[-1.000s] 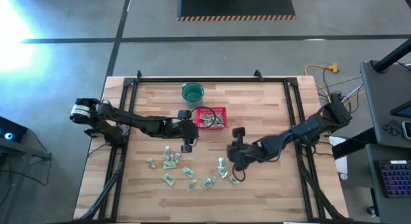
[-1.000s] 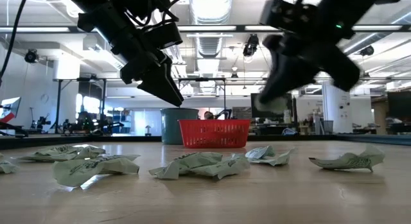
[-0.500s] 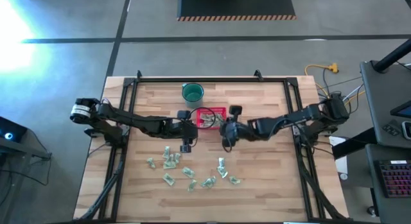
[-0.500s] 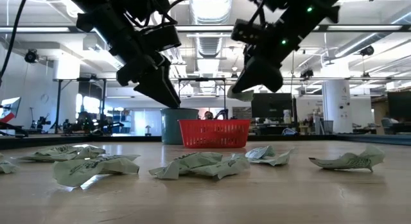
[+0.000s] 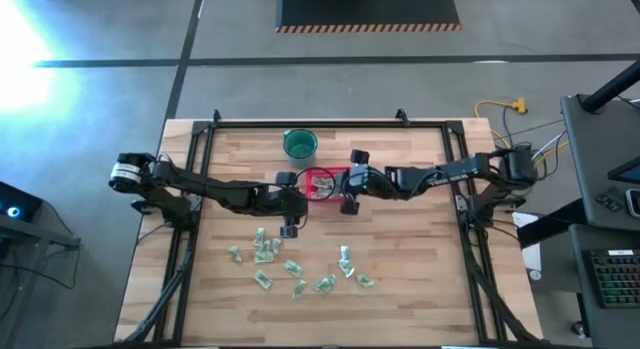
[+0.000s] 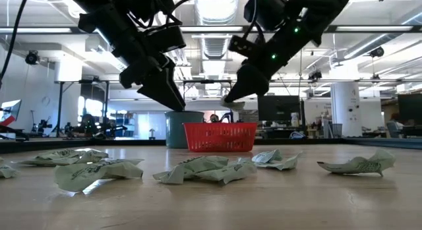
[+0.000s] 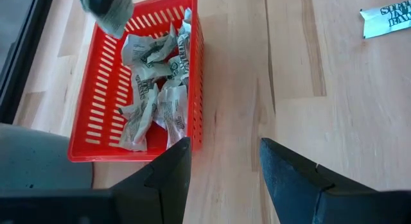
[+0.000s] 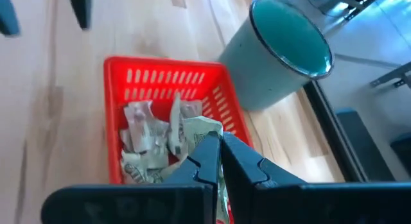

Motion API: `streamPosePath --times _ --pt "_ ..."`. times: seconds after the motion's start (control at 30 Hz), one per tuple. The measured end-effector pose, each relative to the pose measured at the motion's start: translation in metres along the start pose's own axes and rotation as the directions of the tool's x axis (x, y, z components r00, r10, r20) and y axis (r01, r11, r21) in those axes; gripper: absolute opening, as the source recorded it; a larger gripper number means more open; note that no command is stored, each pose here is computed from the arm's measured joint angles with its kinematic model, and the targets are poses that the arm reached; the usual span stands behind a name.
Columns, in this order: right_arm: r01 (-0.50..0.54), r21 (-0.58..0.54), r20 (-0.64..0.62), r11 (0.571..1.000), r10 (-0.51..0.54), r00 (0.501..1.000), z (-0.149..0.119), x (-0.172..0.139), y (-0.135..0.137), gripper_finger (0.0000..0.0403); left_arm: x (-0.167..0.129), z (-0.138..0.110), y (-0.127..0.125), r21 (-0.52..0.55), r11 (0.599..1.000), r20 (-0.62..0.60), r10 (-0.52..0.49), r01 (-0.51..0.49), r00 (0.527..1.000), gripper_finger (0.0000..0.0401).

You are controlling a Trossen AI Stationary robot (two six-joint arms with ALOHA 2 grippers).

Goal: Pick and place items into bin
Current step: Put the light green stevia packet into the red bin

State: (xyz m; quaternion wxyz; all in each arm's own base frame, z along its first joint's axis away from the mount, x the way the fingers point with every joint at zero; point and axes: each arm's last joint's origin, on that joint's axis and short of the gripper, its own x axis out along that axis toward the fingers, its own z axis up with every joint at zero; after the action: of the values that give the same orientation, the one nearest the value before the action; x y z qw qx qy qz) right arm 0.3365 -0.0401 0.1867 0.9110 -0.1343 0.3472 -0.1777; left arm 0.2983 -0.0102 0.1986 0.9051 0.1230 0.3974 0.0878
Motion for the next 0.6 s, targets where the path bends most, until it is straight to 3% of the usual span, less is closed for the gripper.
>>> streamPosePath --times 0.43,0.6 --pt "-0.001 -0.001 -0.031 1.0 0.001 1.0 -0.009 0.016 0.002 0.001 0.0 -0.002 0.0 0.007 1.0 -0.023 -0.003 0.003 1.0 0.0168" --pt "-0.046 -0.013 -0.018 0.999 0.046 0.999 -0.009 0.016 0.003 0.0037 0.0 -0.002 0.0 0.007 1.0 -0.023 -0.003 0.003 1.0 0.0168"
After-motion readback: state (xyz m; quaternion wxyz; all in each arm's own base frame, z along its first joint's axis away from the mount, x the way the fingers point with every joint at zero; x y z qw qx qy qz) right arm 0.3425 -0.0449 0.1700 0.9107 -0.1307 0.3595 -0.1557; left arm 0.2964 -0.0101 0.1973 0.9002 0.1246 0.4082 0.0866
